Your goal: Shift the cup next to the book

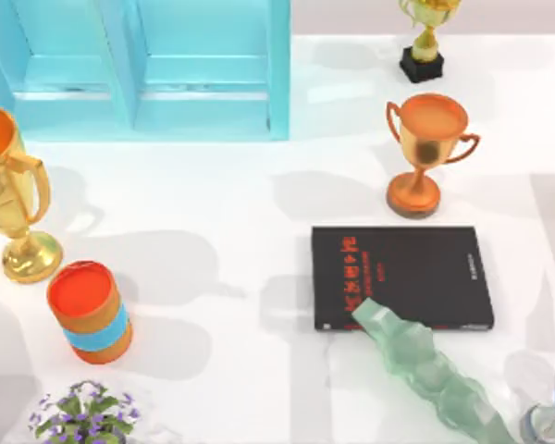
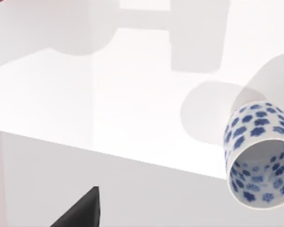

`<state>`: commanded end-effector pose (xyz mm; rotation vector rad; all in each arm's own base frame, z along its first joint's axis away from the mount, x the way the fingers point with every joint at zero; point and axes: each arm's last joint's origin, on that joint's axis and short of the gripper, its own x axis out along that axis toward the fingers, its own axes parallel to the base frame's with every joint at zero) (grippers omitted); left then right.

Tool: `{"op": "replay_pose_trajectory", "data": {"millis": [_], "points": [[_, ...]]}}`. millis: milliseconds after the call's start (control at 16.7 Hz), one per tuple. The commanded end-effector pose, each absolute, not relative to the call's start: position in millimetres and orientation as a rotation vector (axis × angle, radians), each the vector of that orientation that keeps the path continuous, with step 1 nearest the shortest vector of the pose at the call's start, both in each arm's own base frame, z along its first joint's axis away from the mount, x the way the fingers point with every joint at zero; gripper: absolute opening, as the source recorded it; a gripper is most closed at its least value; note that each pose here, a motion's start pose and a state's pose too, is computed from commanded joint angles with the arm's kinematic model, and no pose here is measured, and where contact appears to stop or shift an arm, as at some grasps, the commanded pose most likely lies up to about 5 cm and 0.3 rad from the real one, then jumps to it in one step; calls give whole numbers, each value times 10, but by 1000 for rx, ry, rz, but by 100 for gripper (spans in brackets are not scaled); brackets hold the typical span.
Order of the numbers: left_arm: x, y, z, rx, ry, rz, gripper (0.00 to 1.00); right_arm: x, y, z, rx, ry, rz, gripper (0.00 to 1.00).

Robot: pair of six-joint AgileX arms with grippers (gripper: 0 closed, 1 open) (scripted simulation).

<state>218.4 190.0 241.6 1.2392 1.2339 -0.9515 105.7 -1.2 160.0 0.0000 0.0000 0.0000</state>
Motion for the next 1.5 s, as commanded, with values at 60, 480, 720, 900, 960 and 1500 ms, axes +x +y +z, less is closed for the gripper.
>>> {"op": "replay_pose_trajectory", "data": {"millis": [60,480,720,900,960,1500], "points": [[2136,2011,2446,1260,1225,-989,100,1057,-12,1600,0,0,0,100],[1911,2459,2380,1225,1200,-1224,100,1057,-12,1600,0,0,0,100],[1911,2459,2380,1225,1200,-1224,100,1057,-12,1600,0,0,0,100],[1920,2451,2332,1224,1199,-1226,100,1057,-12,1600,0,0,0,100],[1924,2458,2266,1222,1199,-1227,100,1057,-12,1600,0,0,0,100],[1913,2462,1390,1225,1200,-1223,100,1057,-12,1600,0,0,0,100]]}}
